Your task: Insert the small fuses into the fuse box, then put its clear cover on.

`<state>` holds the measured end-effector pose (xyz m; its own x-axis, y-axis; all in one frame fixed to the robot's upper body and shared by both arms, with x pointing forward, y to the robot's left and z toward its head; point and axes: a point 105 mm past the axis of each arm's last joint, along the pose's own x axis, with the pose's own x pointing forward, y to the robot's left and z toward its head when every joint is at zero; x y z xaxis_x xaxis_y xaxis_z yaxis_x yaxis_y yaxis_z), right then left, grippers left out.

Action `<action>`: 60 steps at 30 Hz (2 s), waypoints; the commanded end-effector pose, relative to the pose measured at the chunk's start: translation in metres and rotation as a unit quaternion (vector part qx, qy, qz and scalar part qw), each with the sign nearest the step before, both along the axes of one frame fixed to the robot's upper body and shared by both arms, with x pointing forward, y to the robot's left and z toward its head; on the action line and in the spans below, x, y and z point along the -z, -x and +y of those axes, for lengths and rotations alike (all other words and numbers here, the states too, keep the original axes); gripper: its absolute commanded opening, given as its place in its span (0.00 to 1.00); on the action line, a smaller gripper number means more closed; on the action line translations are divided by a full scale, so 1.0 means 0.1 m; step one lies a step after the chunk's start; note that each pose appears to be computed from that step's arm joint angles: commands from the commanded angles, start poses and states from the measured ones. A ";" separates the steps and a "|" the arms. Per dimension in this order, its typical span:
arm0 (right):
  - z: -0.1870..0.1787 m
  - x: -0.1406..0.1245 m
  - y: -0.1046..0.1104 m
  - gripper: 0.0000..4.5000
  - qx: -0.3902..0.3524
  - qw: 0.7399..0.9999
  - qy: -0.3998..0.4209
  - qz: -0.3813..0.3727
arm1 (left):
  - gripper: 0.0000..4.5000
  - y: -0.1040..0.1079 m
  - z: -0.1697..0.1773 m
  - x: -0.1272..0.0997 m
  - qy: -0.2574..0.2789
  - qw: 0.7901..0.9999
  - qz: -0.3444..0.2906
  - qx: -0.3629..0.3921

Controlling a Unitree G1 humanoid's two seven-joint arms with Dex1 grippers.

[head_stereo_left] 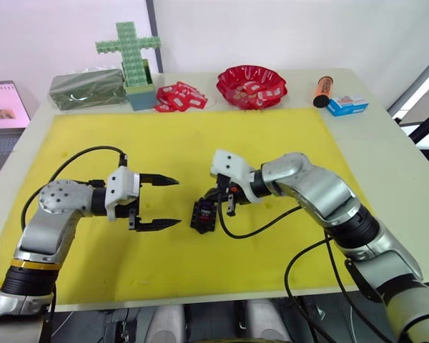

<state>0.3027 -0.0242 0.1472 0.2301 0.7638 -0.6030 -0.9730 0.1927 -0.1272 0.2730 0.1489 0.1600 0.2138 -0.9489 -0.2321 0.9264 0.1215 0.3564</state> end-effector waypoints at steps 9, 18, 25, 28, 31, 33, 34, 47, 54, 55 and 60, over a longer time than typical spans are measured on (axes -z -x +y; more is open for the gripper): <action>-0.02 0.31 0.05 0.01 0.016 0.998 0.011 0.061 | 1.00 0.00 0.00 -0.04 0.003 1.000 -0.014 0.006; -0.02 0.38 0.04 0.01 0.021 0.997 0.013 0.070 | 1.00 0.02 0.02 -0.01 0.002 1.000 -0.010 0.005; 0.07 0.04 -0.01 0.01 0.017 0.998 -0.043 0.040 | 1.00 0.02 0.02 -0.01 0.001 1.000 -0.010 0.005; 0.13 -0.33 -0.01 0.01 0.011 0.996 -0.085 0.028 | 1.00 0.02 0.02 -0.02 0.002 1.000 -0.010 0.005; 0.16 -0.47 0.05 0.01 0.000 0.995 -0.098 0.029 | 1.00 0.02 0.03 -0.02 0.002 1.000 -0.010 0.005; 0.18 -0.52 0.11 0.01 -0.010 0.995 -0.099 0.024 | 1.00 0.01 0.03 -0.02 0.002 1.000 -0.010 0.005; 0.19 -0.56 0.13 0.01 -0.013 0.994 -0.102 0.024 | 1.00 0.01 0.03 -0.03 0.002 1.000 -0.010 0.005; -0.03 -0.61 -0.05 0.20 -0.003 0.992 -0.078 -0.096 | 1.00 -0.01 0.03 -0.02 0.000 1.000 -0.010 0.008; 0.06 -0.42 0.02 0.43 -0.013 0.994 -0.071 -0.087 | 1.00 -0.02 0.06 -0.01 0.001 1.000 -0.010 0.008; 0.07 -0.37 0.04 0.43 -0.015 0.994 -0.068 -0.083 | 1.00 -0.02 0.06 -0.02 0.001 1.000 -0.009 0.008; 0.06 -0.23 0.02 0.43 -0.006 0.996 -0.061 -0.071 | 1.00 0.01 0.05 -0.05 0.001 1.000 -0.009 0.010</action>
